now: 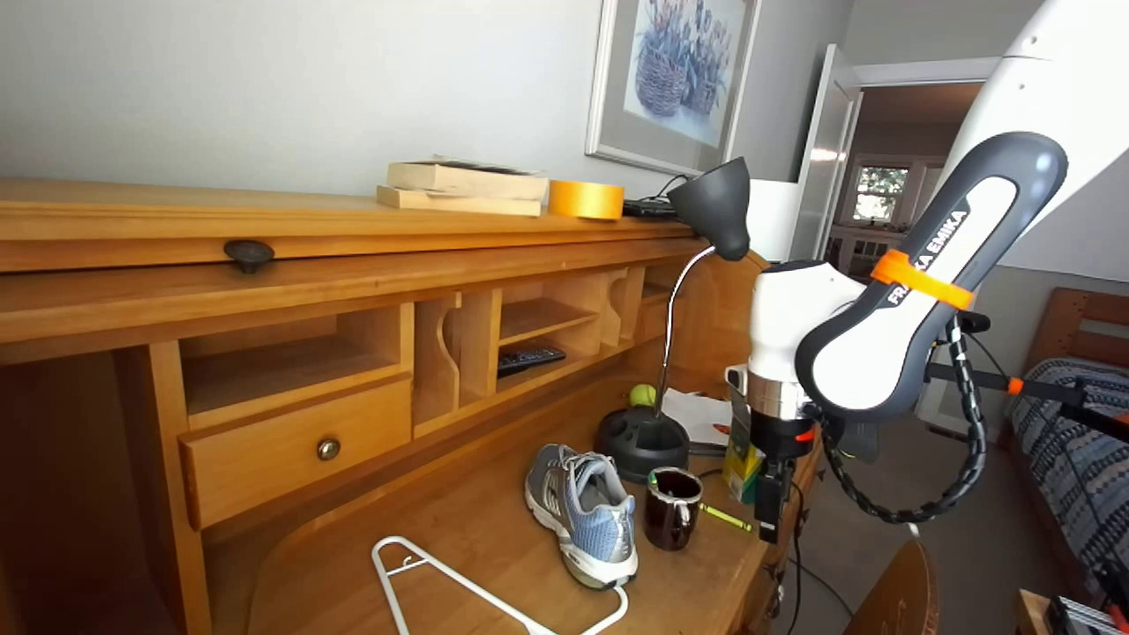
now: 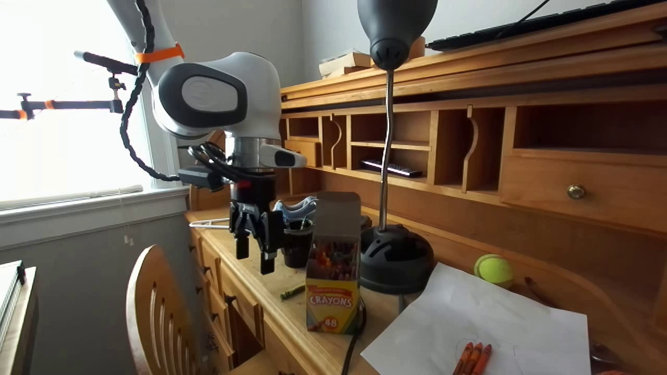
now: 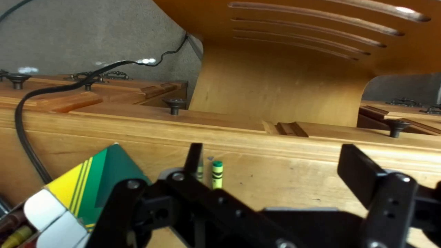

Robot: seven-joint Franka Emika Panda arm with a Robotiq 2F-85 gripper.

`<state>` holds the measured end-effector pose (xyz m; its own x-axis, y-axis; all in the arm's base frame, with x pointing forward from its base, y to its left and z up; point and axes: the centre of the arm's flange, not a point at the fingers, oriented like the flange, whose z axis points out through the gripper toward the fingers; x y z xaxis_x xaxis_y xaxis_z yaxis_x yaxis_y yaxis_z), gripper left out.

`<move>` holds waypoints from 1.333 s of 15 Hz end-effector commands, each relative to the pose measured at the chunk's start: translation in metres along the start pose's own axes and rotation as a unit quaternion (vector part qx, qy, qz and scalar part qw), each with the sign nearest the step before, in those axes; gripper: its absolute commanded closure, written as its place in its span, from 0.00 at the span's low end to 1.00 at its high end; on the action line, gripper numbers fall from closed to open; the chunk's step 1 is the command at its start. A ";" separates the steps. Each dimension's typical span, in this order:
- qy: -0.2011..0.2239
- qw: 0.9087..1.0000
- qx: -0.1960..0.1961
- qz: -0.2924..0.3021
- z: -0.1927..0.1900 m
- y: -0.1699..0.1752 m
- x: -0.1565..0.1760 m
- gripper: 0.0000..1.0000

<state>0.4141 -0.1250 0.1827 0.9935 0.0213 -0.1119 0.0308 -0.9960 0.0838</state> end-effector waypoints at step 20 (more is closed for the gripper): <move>0.137 0.986 -0.031 0.094 0.045 0.033 0.035 0.00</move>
<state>0.4376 -0.1590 0.1476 0.9816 -0.1118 0.1546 -0.1330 -0.9819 0.1346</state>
